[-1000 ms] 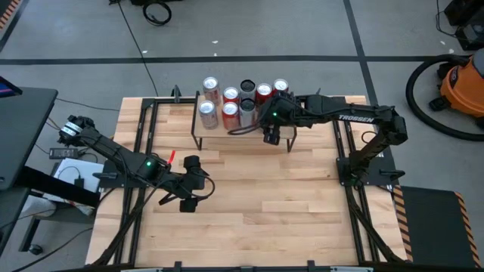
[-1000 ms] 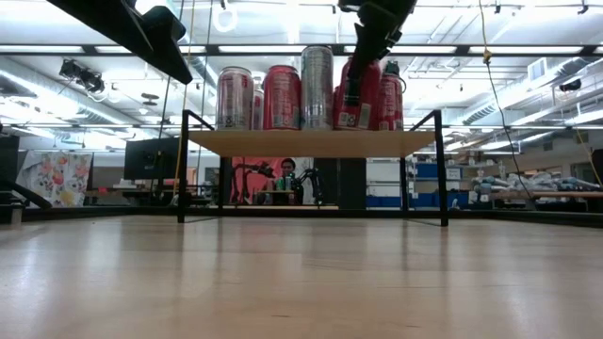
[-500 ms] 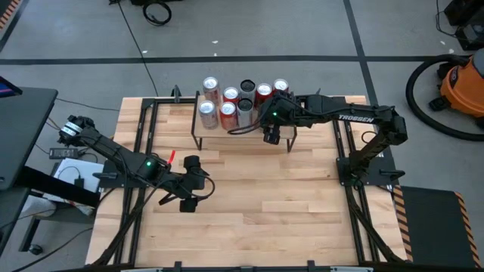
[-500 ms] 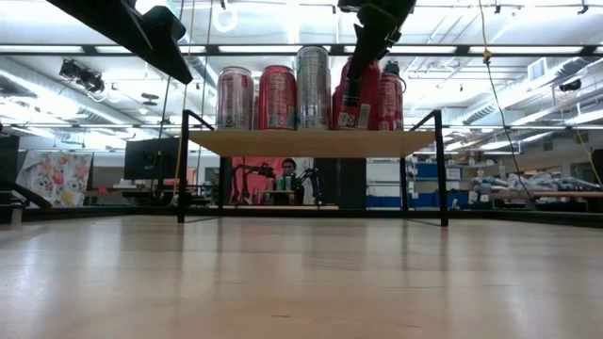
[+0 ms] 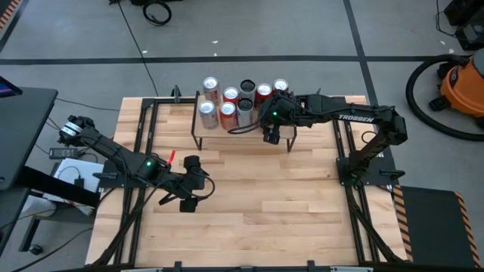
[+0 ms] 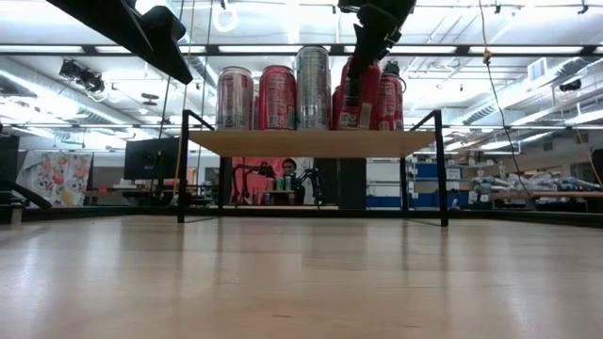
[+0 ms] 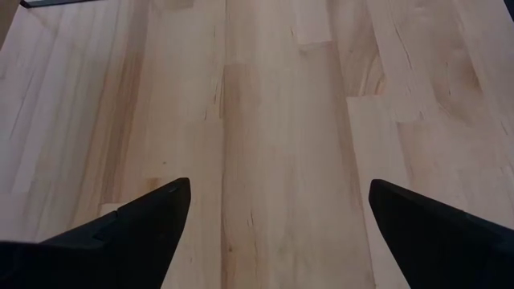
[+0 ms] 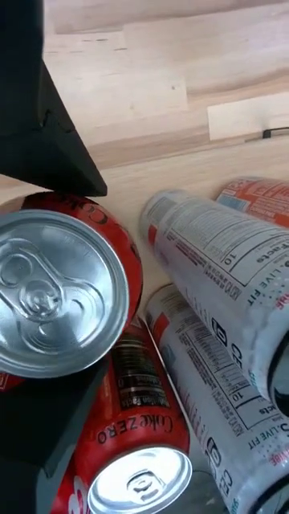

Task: Place canned beverage on shelf
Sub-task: Put the red soda can on the shelf aligned with the other red soda can, then return to Home Position

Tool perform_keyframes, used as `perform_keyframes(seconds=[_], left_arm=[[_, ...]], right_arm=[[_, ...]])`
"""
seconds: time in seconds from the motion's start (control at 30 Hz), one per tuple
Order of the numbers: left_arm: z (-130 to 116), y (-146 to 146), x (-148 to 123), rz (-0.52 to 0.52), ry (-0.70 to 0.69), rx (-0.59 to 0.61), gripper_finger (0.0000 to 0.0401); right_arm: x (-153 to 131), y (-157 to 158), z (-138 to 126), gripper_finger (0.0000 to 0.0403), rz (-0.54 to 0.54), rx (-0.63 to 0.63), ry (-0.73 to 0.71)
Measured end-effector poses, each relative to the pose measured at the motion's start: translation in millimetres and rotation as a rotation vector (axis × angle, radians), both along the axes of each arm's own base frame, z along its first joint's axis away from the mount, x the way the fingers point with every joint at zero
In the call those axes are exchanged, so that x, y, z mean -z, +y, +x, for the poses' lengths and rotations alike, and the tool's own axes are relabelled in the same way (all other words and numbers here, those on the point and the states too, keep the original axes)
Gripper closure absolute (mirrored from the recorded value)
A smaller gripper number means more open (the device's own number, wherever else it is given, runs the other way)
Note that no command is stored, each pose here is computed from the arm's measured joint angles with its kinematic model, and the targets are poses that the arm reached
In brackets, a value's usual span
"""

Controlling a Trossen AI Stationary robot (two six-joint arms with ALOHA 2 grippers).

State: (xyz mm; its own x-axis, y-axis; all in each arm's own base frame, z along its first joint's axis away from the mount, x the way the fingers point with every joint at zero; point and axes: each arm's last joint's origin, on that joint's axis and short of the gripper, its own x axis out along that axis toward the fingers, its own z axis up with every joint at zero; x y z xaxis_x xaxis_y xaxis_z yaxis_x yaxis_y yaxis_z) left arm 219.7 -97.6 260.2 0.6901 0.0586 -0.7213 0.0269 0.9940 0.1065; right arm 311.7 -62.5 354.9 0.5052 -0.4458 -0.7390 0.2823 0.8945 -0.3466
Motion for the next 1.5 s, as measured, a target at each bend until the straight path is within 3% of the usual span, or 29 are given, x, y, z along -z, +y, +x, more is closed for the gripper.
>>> perform_keyframes(seconds=[0.17,0.53,0.9,1.03,1.27,1.5], left_arm=[[0.0,0.0,0.0,-0.001,0.0,0.0,0.0008],[0.0,0.0,0.0,-0.002,0.001,0.001,0.0008],[-0.2,0.0,0.2,-0.006,0.003,-0.004,0.0008],[-0.3,0.2,0.3,-0.007,0.005,-0.006,0.0008],[-0.3,0.1,0.3,-0.017,0.004,-0.017,0.0008],[-0.3,0.1,0.3,-0.019,0.003,-0.018,0.0008]], right_arm=[[-1.0,-0.4,0.2,0.0036,-0.011,0.007,-0.008],[-5.3,3.3,1.1,0.0036,-0.071,0.001,-0.003],[-28.9,40.0,-0.6,0.0037,-0.184,-0.008,-0.033],[-24.5,57.5,-6.8,0.0037,-0.188,0.031,0.004],[-14.3,64.2,-18.9,0.0037,-0.1,0.256,-0.016],[25.0,70.4,-15.7,0.0048,-0.092,0.273,0.028]])
